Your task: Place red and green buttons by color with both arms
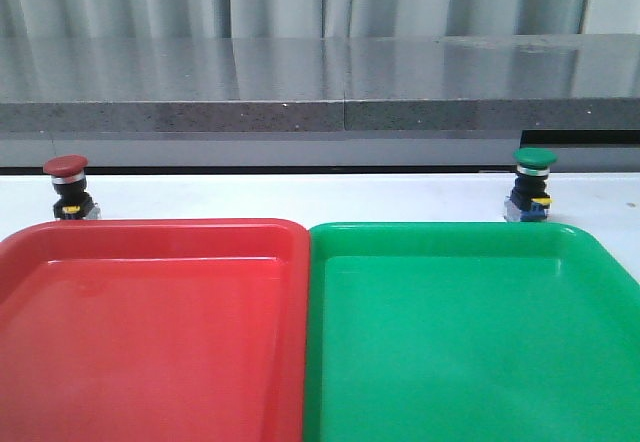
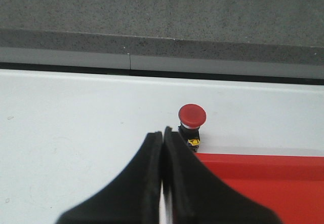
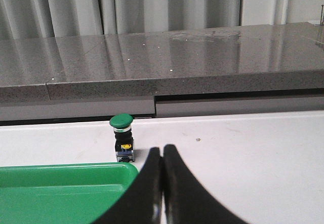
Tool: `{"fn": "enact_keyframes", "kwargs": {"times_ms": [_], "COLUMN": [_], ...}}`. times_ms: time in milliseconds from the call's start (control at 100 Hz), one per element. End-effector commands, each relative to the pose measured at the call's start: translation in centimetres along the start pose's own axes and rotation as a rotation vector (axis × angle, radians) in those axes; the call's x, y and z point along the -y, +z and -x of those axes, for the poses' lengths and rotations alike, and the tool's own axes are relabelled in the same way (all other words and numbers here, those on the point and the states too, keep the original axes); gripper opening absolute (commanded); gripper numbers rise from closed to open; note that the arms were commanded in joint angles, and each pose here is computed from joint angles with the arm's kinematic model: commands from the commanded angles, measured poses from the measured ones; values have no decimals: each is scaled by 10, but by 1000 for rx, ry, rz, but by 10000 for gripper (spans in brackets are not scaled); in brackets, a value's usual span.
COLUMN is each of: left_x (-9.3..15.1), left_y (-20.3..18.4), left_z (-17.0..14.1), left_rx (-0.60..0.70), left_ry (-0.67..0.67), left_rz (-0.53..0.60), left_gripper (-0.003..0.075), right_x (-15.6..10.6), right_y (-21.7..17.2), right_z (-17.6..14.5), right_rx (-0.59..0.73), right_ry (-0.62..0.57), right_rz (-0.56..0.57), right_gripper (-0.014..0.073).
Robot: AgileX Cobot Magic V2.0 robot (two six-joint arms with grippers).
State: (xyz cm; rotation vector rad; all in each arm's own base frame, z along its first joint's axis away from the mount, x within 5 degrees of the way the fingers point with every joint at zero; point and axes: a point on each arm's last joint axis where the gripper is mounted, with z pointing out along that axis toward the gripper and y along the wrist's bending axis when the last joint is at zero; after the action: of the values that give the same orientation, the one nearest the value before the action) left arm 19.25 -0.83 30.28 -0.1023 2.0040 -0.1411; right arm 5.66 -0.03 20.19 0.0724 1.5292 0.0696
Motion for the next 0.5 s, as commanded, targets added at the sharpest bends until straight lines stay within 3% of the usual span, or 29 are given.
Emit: {"fn": "enact_keyframes", "kwargs": {"times_ms": [0,130,320,390,490], "left_x": [3,5,20,26,34], "left_y": [13,41,78,93,113], "left_z": [26,38,49,51,50], "left_rx": [62,-11,-69,-111,-204], "left_ry": [-15,-15,5,14,25], "left_rz": [-6,-2,-38,-50,-60], "left_gripper": [-6,134,533,587,585], "right_x": [-1,-1,-1,-1,-1], "right_y": [-2,-2,-2,-2,-2], "right_z": [13,13,13,13,13], "right_rx": [105,105,105,105,105], "right_ry": [-19,-19,-19,-19,-19], "right_rz": [9,9,9,9,9], "right_gripper": [-64,-64,-64,-64,-64]}}
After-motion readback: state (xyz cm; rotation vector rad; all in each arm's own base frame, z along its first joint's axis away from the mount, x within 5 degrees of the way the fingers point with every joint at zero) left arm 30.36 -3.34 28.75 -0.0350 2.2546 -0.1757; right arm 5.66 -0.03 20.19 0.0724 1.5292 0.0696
